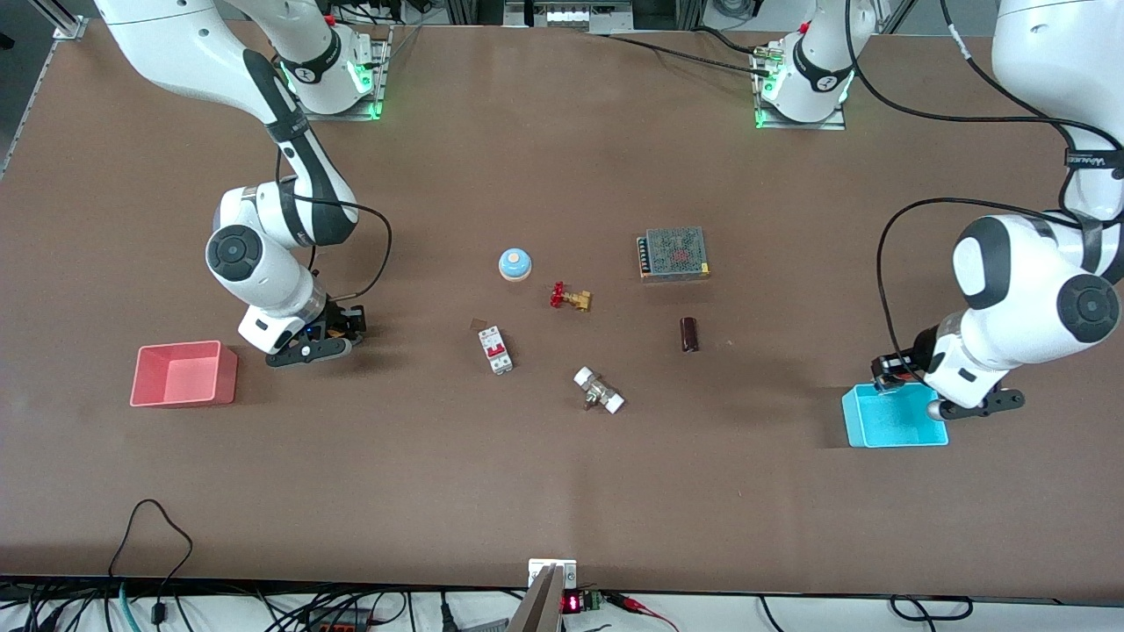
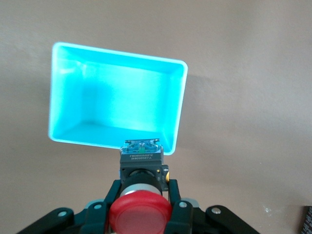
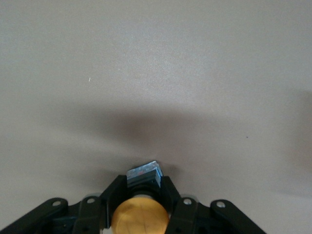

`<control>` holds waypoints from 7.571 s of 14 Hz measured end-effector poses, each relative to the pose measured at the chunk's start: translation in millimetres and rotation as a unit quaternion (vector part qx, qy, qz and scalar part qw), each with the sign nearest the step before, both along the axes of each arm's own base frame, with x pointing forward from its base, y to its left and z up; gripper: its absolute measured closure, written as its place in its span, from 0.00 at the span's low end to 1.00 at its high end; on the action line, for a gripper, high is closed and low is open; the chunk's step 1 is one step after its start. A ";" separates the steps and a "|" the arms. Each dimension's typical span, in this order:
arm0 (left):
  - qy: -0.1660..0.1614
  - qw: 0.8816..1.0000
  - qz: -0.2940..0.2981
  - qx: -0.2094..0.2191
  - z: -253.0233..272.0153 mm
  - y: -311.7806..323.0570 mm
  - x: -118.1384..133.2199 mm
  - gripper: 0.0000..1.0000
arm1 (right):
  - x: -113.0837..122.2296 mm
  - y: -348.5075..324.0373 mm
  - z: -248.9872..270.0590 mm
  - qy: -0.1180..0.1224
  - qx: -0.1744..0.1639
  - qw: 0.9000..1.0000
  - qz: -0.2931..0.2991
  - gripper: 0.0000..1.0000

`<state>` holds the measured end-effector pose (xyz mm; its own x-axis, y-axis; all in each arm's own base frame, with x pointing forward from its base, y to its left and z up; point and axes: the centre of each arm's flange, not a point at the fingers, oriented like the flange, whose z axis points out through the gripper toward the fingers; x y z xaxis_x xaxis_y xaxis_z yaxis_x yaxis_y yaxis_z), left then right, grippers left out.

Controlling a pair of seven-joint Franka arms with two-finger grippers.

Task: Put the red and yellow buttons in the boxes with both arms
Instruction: 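Lift the yellow button with the right gripper while the left carries red, then move the yellow button over the pink box while the left gripper releases red, then lower the yellow button into the pink box while the left gripper withdraws, then open the right gripper and raise it away from the pink box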

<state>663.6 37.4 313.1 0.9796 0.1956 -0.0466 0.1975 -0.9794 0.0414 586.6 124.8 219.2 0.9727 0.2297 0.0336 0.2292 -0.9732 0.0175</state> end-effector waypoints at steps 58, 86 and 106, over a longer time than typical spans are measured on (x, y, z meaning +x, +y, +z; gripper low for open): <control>-0.009 0.999 -0.051 -0.002 77.7 18.7 44.3 0.00 | 52.6 -277.6 12.8 -0.010 0.022 0.999 -0.029 0.65; -0.016 0.999 -0.028 0.000 238.8 -9.2 -46.9 0.00 | 59.8 -278.4 0.7 -0.042 0.011 0.999 -0.024 0.19; -0.008 0.998 -0.052 0.016 287.0 -23.9 -82.2 0.00 | -40.5 -125.4 357.0 0.004 -0.010 0.999 -0.041 0.00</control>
<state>581.4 13.6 600.2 0.9953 0.0934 -0.0258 0.0938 -0.9955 0.0126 546.2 -0.6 576.1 0.9886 0.1489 0.0226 0.1481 -0.9883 0.0359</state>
